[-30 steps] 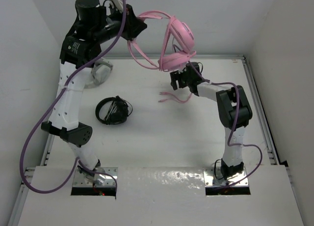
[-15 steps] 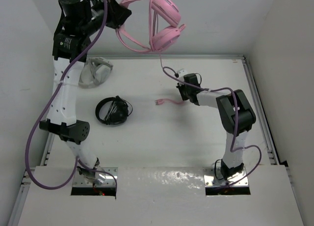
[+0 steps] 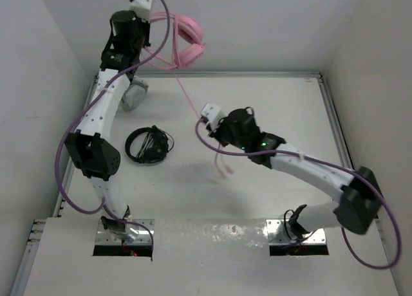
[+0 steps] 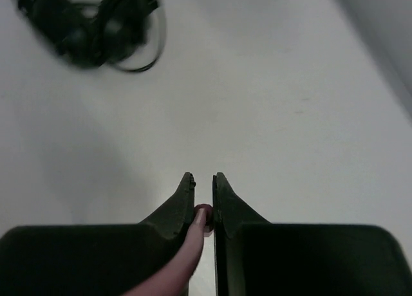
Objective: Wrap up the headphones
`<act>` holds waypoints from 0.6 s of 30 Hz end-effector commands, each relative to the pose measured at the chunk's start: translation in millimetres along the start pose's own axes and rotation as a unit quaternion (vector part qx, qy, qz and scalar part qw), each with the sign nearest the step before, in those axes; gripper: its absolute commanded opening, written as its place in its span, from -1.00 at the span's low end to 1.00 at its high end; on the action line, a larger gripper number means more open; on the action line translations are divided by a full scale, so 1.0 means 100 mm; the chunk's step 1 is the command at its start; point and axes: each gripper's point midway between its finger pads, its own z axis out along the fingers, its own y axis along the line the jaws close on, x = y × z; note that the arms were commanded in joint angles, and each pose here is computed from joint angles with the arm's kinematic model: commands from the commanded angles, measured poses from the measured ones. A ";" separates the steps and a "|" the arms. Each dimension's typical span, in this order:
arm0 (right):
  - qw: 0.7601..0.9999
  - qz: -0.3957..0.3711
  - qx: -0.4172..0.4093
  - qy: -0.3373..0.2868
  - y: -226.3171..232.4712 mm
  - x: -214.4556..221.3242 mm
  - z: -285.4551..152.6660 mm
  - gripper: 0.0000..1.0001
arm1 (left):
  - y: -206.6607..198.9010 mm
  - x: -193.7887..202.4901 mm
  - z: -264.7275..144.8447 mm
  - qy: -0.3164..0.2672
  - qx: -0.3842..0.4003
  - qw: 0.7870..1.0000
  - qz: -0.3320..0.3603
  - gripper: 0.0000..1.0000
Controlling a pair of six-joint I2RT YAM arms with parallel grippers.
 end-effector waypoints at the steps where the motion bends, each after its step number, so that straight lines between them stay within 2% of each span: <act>1: 0.991 -0.036 0.061 -0.116 -0.31 -0.63 -0.66 -1.00 | 0.60 -0.48 0.03 -0.111 -0.156 0.975 0.113 -1.00; 4: 0.971 -0.050 0.166 -0.165 -0.79 -1.09 -1.14 -1.00 | 0.50 -0.45 -0.04 -0.116 -0.144 0.965 0.185 -1.00; 6: 0.956 -0.055 0.230 -0.176 -1.11 -1.32 -1.40 -1.00 | 0.24 -0.34 -0.10 -0.100 -0.095 0.963 0.232 -1.00; 7: 0.938 -0.041 0.287 -0.188 -1.37 -1.50 -1.63 -1.00 | 0.06 -0.35 -0.14 -0.100 -0.071 0.961 0.249 -1.00; 9: 0.922 -0.020 0.336 -0.193 -1.73 -1.59 -1.77 -1.00 | -0.16 -0.23 -0.27 -0.083 -0.036 0.949 0.301 -1.00; 10: 0.912 -0.006 0.350 -0.216 -1.91 -1.79 -1.95 -1.00 | -0.39 -0.19 -0.33 -0.082 -0.016 0.945 0.315 -1.00; 12: 0.919 0.011 0.331 -0.214 -2.11 -1.81 -1.86 -1.00 | -0.59 0.07 -0.46 -0.041 0.021 0.940 0.339 -1.00; 13: 0.915 0.007 0.329 -0.232 -2.17 -1.96 -1.93 -1.00 | -0.79 0.12 -0.52 -0.040 0.051 0.939 0.338 -1.00; 14: 0.922 0.001 0.314 -0.226 -2.17 -1.98 -1.78 -1.00 | -0.89 0.26 -0.59 -0.014 0.079 0.940 0.331 -1.00; 16: 0.920 -0.003 0.315 -0.232 -2.24 -2.15 -1.81 -1.00 | -1.14 0.36 -0.71 -0.001 0.126 0.933 0.336 -1.00; 17: 0.921 -0.002 0.318 -0.224 -2.30 -2.15 -1.77 -1.00 | -1.21 0.33 -0.76 -0.010 0.137 0.932 0.335 -1.00; 18: 0.921 -0.002 0.332 -0.205 -2.45 -2.13 -1.71 -1.00 | -1.35 0.49 -0.88 0.014 0.179 0.927 0.329 -1.00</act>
